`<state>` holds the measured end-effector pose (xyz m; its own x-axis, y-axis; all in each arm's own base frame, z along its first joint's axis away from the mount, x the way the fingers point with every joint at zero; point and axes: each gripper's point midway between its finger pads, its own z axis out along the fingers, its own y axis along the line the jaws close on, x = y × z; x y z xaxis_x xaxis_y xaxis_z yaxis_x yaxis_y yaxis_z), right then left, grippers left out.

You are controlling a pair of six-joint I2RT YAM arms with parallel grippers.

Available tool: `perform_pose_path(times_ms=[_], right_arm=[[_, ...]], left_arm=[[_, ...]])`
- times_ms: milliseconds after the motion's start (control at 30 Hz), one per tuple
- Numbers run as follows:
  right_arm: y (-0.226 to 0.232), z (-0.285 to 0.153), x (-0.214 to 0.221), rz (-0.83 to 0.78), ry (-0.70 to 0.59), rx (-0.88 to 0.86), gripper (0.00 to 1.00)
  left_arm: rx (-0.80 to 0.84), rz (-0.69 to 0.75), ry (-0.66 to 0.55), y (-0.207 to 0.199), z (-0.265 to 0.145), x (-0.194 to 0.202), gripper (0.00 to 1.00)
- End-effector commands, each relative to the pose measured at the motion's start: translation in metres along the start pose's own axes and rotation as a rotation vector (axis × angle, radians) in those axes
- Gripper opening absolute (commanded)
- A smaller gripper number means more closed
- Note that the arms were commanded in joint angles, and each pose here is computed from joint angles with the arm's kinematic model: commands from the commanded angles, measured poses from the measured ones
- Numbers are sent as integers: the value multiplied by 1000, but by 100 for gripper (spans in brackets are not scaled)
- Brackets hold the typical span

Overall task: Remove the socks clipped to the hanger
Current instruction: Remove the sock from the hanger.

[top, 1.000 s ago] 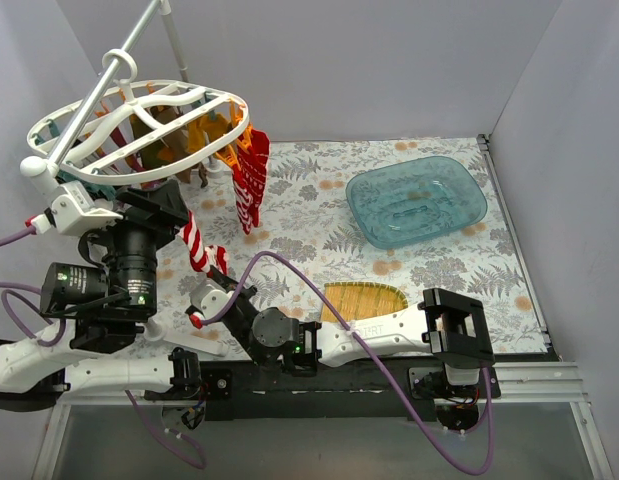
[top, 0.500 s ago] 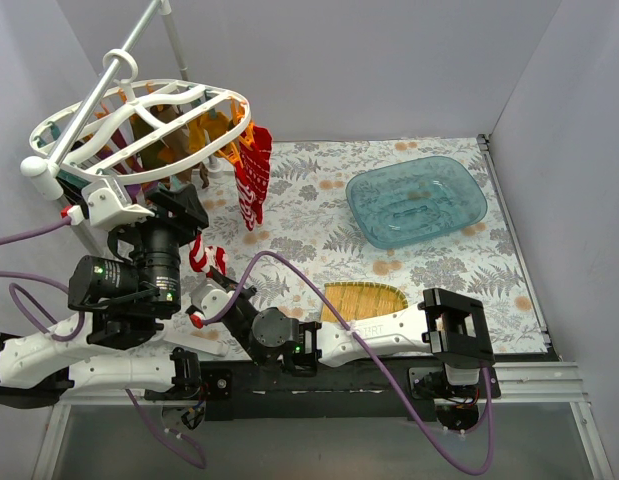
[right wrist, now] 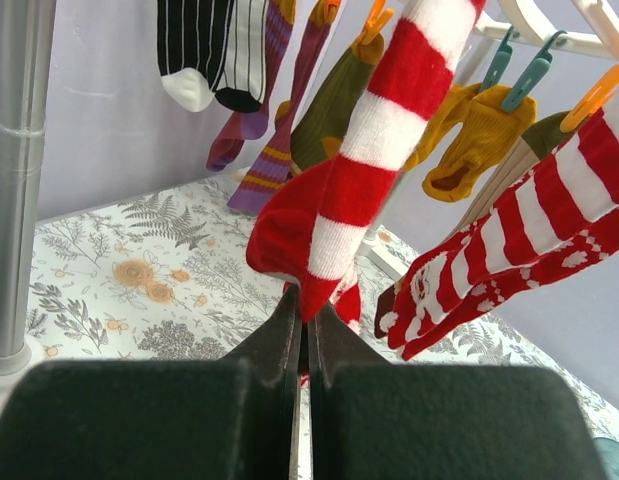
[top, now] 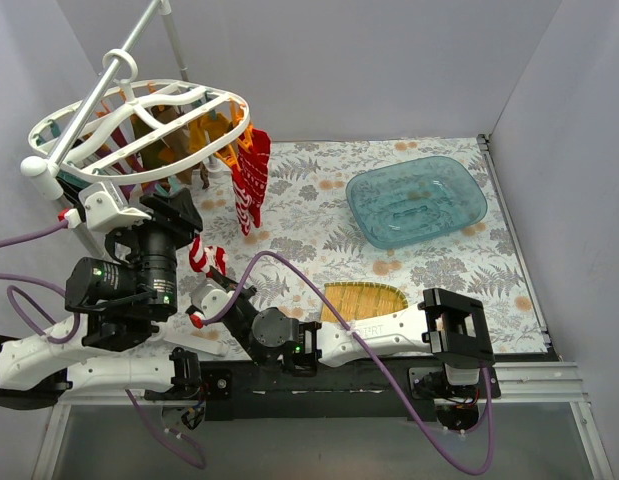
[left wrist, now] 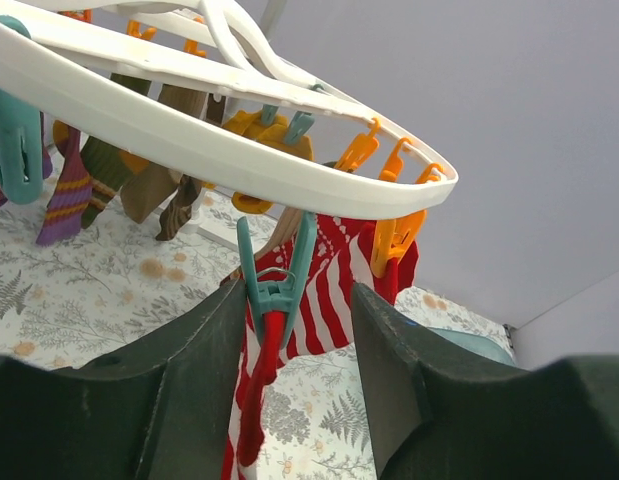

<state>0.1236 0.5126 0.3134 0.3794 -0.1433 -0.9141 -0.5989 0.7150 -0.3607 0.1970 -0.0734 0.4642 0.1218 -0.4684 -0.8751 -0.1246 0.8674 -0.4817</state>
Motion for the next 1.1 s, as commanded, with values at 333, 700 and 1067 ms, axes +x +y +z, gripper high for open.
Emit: perform_pose_path(times_ms=[333, 700, 1067], right_arm=[[-16, 0, -35, 69, -56, 31, 1], [-15, 0, -33, 64, -50, 32, 1], [7, 0, -46, -87, -67, 63, 1]], left_arm=[[-111, 24, 25, 20, -3, 6, 13], [-111, 9, 24, 23, -3, 2, 0], [-110, 3, 24, 22, -3, 2, 50]])
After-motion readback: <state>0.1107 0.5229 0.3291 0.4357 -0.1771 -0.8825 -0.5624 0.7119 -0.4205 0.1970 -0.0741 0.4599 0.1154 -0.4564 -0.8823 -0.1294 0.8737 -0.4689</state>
